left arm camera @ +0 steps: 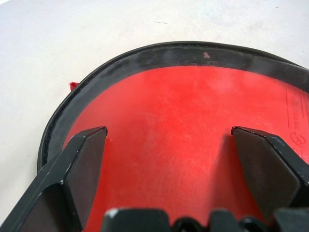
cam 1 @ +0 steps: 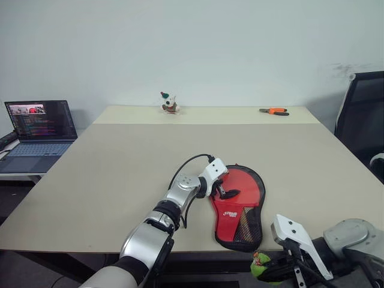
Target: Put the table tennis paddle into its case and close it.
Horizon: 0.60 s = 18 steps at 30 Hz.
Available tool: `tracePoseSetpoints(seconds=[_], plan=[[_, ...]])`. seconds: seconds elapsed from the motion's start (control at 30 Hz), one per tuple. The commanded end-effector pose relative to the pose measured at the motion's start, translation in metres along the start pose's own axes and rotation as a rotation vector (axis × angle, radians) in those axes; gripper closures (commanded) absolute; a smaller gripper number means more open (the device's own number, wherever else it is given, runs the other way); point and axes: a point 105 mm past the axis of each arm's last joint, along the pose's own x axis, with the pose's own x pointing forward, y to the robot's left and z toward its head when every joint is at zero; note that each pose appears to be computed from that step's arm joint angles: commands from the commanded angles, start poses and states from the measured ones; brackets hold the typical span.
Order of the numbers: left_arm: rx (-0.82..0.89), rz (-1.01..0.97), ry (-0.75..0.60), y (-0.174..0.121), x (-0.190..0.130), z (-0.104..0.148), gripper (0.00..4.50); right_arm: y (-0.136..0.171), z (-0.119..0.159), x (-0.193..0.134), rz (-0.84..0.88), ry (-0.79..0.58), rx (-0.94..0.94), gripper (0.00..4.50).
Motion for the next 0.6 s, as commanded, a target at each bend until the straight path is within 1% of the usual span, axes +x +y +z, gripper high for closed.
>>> tracePoseSetpoints(seconds=[0.03, 0.1, 0.27, 0.33, 0.47, 0.5, 0.6], plan=[[-0.002, -0.022, 0.075, -0.01, 0.003, -0.018, 0.0, 0.01, 0.012, 0.003, 0.05, -0.037, -0.04, 3.99], [-0.001, -0.023, 0.074, -0.01, 0.004, -0.018, 0.0, 0.008, 0.015, 0.0, 0.041, -0.043, -0.04, 3.44], [-0.012, -0.024, 0.049, -0.011, 0.005, -0.013, 0.0, -0.008, 0.022, -0.011, -0.049, -0.047, -0.045, 1.71], [-0.021, -0.021, 0.021, -0.009, 0.004, -0.009, 0.0, -0.017, 0.026, -0.016, -0.091, -0.06, -0.046, 1.71], [-0.014, -0.025, -0.081, -0.001, -0.012, 0.005, 0.0, -0.044, 0.029, -0.03, -0.207, -0.089, -0.057, 1.71], [-0.011, -0.036, -0.11, 0.001, -0.022, 0.007, 0.0, -0.052, 0.031, -0.033, -0.244, -0.105, -0.071, 1.71], [-0.011, -0.067, -0.177, 0.003, -0.071, 0.01, 0.0, -0.085, 0.044, -0.043, -0.373, -0.199, -0.131, 1.71]])
